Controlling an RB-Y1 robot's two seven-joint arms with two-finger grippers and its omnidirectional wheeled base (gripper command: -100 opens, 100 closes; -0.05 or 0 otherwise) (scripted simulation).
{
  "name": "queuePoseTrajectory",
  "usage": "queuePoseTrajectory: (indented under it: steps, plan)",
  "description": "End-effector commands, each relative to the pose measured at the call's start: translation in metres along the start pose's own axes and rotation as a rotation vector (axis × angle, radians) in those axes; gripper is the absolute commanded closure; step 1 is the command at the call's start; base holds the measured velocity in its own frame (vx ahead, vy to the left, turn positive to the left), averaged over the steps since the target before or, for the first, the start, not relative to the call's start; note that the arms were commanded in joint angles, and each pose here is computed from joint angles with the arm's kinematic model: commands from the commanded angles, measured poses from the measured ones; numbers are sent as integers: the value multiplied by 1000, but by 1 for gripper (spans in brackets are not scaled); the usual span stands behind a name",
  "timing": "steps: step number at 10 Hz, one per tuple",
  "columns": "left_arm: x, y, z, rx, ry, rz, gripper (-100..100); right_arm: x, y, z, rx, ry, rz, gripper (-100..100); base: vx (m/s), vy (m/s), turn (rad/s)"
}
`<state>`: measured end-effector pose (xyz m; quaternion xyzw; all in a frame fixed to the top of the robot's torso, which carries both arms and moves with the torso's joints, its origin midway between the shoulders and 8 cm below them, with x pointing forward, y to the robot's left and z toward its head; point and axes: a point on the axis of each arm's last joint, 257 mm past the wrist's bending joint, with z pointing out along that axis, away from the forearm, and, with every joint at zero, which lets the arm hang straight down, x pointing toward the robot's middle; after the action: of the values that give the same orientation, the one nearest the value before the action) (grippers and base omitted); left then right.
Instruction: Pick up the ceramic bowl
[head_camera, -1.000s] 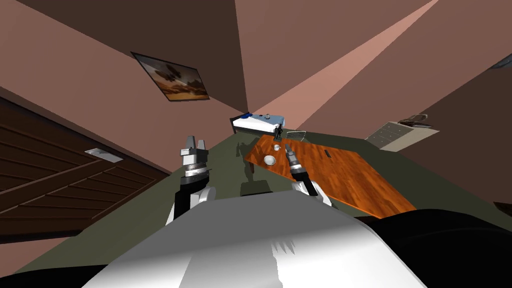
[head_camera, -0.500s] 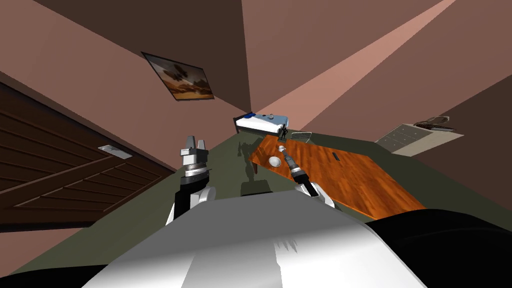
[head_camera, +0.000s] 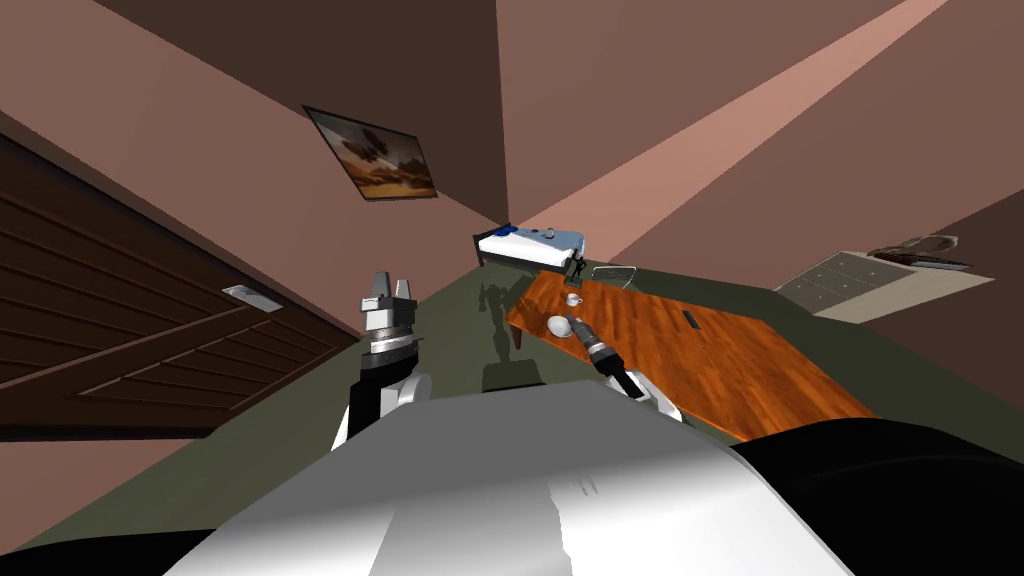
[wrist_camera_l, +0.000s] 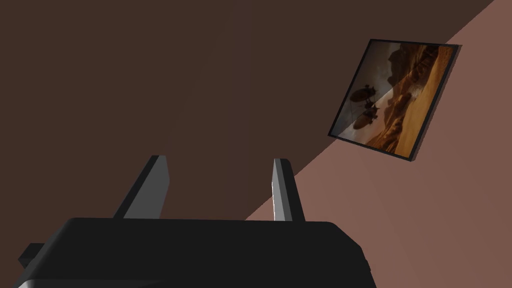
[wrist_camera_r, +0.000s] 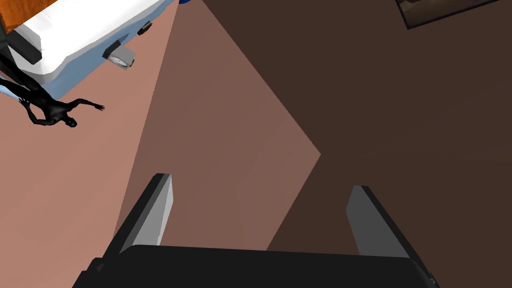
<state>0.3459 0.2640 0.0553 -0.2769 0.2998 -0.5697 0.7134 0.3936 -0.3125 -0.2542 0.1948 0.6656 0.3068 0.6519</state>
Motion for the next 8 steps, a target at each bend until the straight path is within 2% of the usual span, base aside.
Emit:
queuePoseTrajectory:
  steps: [1, 2, 3, 4, 5, 6, 7, 8]
  plan:
    - [0, 0, 0, 0, 0, 0, 0, 11, -15, -5, 27, 32, -35, -100, 55, 73, 35]
    - [0, 0, 0, 0, 0, 0, 0, 18, -30, -12, 43, 76, -108, -100, 75, 89, 85]
    - [0, 0, 0, 0, 0, 0, 0, 22, -40, -16, 63, 87, -107, -100, 74, 84, 47]
    - [0, 0, 0, 0, 0, 0, 0, 27, -53, -23, 73, 129, -181, -100, 67, 83, 104]
    - [0, 0, 0, 0, 0, 0, 0, 32, -65, -29, 99, 142, -180, -100, 57, 63, 55]
    - [0, 0, 0, 0, 0, 0, 0, 38, -86, -41, 123, 193, -253, -100, 86, 96, 107]
    - [0, 0, 0, 0, 0, 0, 0, 40, -91, -44, 134, 199, -253, -100, 79, 81, 47]
    - [0, 0, 0, 0, 0, 0, 0, 44, -109, -55, 151, 247, -327, -100, 82, 88, 116]
